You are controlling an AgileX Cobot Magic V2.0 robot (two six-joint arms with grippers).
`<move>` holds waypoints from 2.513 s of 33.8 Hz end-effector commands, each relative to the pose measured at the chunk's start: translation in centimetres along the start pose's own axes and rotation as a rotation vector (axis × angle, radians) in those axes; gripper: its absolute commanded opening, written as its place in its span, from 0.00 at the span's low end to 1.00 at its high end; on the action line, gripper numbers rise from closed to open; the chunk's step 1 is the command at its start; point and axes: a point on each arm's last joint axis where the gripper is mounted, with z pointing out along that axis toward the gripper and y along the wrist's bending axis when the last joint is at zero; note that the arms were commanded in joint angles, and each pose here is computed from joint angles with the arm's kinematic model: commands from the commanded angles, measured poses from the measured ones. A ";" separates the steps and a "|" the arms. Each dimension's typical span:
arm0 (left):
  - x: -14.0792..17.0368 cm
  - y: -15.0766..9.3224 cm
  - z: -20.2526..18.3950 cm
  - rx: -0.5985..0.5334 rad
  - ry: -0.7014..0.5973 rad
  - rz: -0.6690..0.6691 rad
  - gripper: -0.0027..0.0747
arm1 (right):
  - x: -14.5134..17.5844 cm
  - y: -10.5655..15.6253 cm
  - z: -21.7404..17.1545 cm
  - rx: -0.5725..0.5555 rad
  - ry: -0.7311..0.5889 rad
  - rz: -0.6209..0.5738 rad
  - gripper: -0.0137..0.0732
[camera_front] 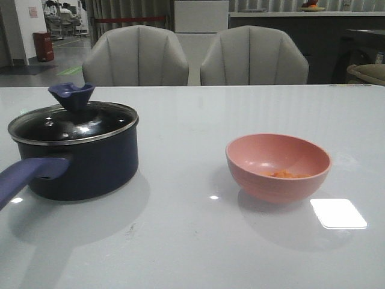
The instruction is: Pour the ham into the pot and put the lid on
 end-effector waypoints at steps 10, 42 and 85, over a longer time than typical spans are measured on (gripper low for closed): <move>0.1 0.0 0.1 -0.004 -0.047 -0.012 0.18 | -1.1 -0.1 -0.2 0.010 -0.106 -0.009 0.35; -7.9 0.0 -0.4 -0.002 -0.206 -0.020 0.18 | -1.1 -0.1 -0.2 0.010 -0.106 -0.009 0.35; -10.7 -2.4 11.0 0.152 0.636 -0.089 0.89 | -1.1 -0.1 -0.2 0.010 -0.106 -0.009 0.35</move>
